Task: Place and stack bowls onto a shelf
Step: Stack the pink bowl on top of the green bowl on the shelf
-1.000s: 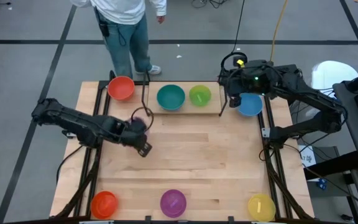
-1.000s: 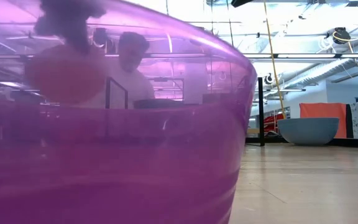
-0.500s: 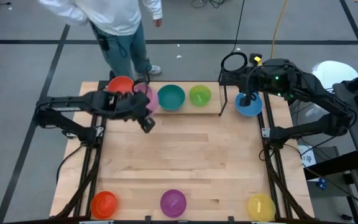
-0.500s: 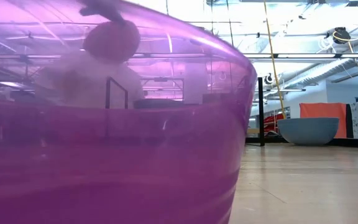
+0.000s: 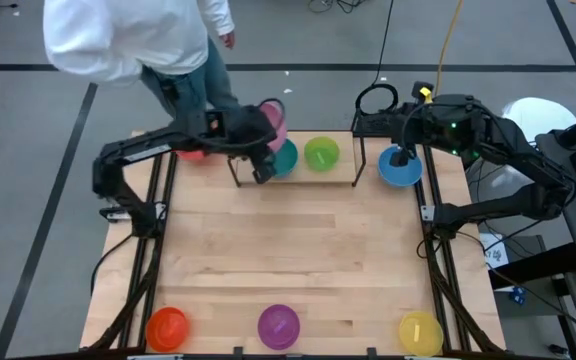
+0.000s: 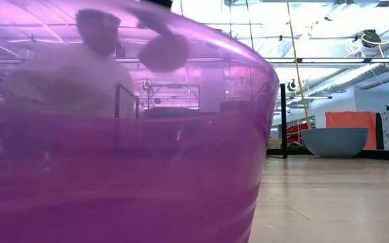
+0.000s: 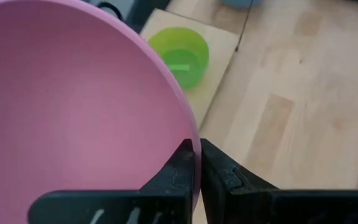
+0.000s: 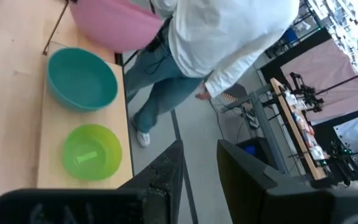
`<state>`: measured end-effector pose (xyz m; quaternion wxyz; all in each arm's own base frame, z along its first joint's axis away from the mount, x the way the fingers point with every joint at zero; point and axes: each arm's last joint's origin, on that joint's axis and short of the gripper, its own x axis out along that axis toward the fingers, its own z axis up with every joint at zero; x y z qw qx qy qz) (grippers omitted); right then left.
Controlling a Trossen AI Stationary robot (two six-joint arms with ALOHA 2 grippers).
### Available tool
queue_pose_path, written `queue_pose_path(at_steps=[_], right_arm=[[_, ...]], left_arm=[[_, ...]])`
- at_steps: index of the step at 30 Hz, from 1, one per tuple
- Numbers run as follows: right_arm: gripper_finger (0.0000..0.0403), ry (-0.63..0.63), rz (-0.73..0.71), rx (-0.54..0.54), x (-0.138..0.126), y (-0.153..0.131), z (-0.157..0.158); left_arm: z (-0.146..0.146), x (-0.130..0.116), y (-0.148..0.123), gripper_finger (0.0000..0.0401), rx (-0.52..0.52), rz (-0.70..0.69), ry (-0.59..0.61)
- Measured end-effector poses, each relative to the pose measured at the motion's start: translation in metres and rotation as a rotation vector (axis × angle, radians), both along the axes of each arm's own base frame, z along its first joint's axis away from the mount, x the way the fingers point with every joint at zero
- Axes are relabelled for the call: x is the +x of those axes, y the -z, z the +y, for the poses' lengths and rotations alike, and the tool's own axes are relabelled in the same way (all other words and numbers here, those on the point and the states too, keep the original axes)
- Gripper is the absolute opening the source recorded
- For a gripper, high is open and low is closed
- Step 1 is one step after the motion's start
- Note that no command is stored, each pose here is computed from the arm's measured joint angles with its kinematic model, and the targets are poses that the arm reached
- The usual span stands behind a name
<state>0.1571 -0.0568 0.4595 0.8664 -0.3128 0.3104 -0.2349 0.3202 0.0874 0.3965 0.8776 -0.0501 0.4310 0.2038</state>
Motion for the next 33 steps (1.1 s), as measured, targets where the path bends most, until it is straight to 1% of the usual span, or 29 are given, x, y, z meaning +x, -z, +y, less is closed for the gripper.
queue_pose_path(at_steps=[4,7,10,14,20,26,30,33], right_arm=[[0.0093,0.000,0.023,0.006,-0.001,0.002,0.000],[0.0093,0.000,0.034,0.010,-0.001,0.003,0.000],[0.0093,0.000,0.038,0.011,-0.001,0.003,0.000],[0.0093,0.000,0.040,0.011,-0.002,0.004,0.000],[0.0093,0.000,0.043,0.012,-0.002,0.004,0.001],[0.0093,0.000,0.070,0.020,-0.003,0.006,0.001],[0.0093,0.000,0.078,0.022,-0.003,0.007,0.001],[0.0093,0.000,0.078,0.022,-0.003,0.007,0.001]], left_arm=[[0.012,0.020,0.025,0.0010,-0.035,0.086,0.048],[0.021,0.030,0.048,0.0010,-0.077,0.164,0.047],[0.028,0.038,0.063,0.0010,-0.093,0.202,0.048],[0.038,0.043,0.075,0.0010,-0.099,0.228,0.037],[0.050,0.048,0.090,0.0010,-0.146,0.257,0.039],[0.056,0.049,0.093,0.0010,-0.146,0.253,0.032],[0.061,0.049,0.099,0.0010,-0.159,0.275,0.019],[0.063,0.050,0.108,0.0010,-0.179,0.319,0.010]])
